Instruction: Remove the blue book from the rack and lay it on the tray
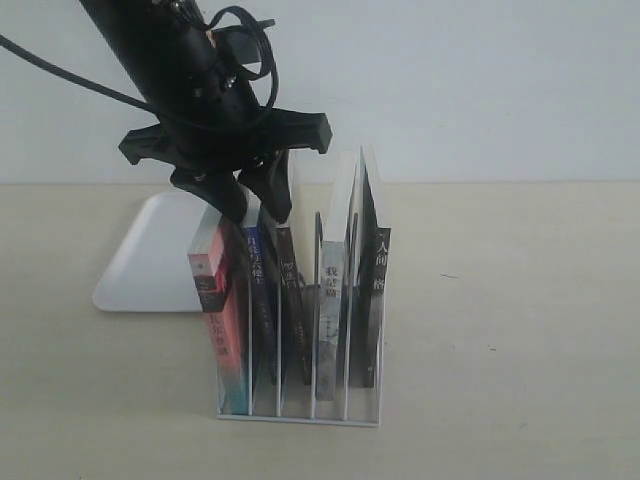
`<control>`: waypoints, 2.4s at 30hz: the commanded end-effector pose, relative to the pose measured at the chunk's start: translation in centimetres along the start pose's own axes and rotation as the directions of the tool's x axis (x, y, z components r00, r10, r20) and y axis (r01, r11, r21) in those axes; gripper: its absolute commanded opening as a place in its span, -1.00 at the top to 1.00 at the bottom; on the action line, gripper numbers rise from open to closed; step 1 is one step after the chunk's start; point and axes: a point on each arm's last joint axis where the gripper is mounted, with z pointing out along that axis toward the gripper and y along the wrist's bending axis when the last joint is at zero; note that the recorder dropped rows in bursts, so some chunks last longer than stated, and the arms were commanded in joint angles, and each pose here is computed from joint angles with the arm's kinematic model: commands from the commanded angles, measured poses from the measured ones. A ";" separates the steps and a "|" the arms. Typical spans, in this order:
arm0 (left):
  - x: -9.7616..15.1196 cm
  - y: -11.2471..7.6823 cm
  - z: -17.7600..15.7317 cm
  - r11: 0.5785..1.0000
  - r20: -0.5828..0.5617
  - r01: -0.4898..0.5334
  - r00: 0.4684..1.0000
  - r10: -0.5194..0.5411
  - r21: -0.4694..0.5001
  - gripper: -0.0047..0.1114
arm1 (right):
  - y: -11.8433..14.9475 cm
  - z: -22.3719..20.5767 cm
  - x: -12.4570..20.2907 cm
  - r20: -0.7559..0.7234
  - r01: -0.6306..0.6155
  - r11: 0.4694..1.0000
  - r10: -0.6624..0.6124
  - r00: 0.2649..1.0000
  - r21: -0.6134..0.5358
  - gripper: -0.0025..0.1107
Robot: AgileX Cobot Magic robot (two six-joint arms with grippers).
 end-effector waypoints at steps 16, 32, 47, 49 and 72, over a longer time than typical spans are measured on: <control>-0.2 1.1 1.7 0.995 -0.026 -0.016 1.000 0.013 -0.102 0.19 | -0.1 0.0 -0.1 0.008 0.012 1.000 -0.012 1.000 0.008 0.96; -0.2 1.1 1.7 0.995 -0.027 -0.023 0.999 0.020 -0.102 0.26 | -0.1 0.0 -0.1 0.008 0.012 1.000 -0.012 1.000 0.008 0.96; -0.3 1.3 1.7 0.995 -0.026 -0.013 1.000 0.010 -0.100 0.33 | -0.1 0.0 -0.1 0.008 0.012 1.000 -0.012 1.000 0.008 0.96; -0.4 1.6 1.6 0.995 -0.024 -0.006 1.000 0.003 -0.102 0.33 | -0.1 0.0 -0.1 0.008 0.012 1.000 -0.012 1.000 0.008 0.96; -0.6 2.0 1.5 0.996 -0.013 0.011 1.000 -0.012 -0.087 0.33 | -0.1 0.0 -0.1 0.008 0.012 1.000 -0.012 1.000 0.008 0.96</control>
